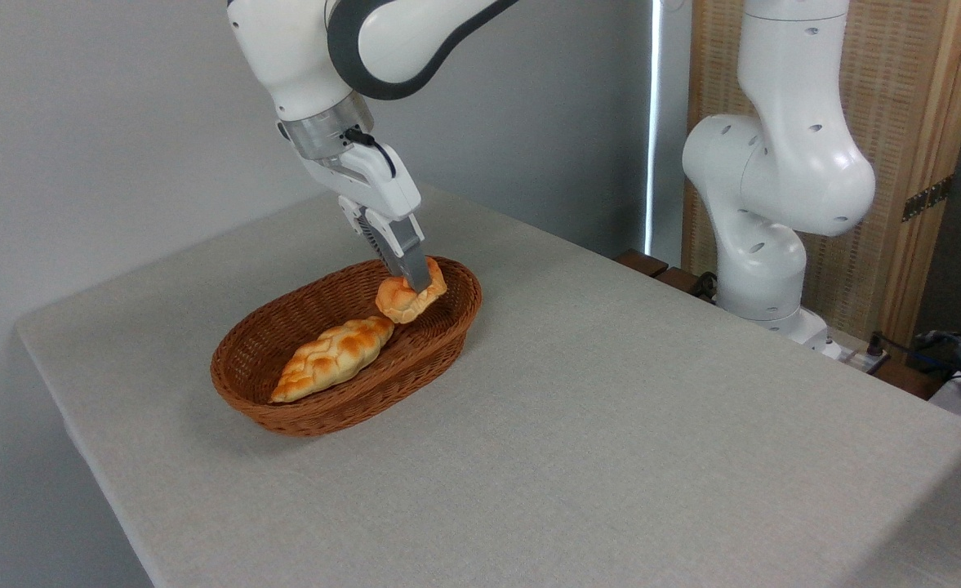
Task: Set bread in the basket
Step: 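Lower the roll into the basket beside the braided loaf, then open the gripper, release the roll, and raise the gripper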
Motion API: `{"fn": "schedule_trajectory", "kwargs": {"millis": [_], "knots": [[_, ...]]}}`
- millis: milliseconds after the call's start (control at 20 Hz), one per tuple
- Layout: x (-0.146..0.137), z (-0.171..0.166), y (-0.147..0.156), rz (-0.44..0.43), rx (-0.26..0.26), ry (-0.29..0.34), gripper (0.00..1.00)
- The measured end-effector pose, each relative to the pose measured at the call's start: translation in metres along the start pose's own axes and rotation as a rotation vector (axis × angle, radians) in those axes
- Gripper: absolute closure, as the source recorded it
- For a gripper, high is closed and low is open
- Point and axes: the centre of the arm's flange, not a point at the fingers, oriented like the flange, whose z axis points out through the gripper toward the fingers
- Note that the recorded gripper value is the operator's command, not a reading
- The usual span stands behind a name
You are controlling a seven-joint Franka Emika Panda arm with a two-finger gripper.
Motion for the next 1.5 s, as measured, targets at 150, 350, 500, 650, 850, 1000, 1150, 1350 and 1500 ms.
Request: {"fn": "schedule_trajectory", "kwargs": {"millis": [150, 350, 500, 650, 850, 1000, 1150, 1350, 1500], "knots": [[0.000, 0.003, 0.000, 0.000, -0.002, -0.006, 0.08], [-0.001, 0.004, 0.000, 0.000, -0.003, -0.007, 0.00], [-0.001, 0.004, 0.000, -0.001, -0.003, -0.007, 0.00], [-0.001, 0.004, 0.000, -0.002, -0.003, -0.007, 0.00], [-0.001, 0.003, 0.000, -0.002, -0.001, -0.006, 0.00], [-0.002, 0.001, 0.000, -0.005, 0.001, -0.002, 0.00], [-0.004, -0.007, -0.004, -0.012, 0.006, 0.013, 0.00], [-0.012, -0.048, -0.031, -0.053, 0.066, 0.083, 0.00], [-0.032, -0.093, -0.070, -0.129, 0.102, 0.166, 0.00]]}}
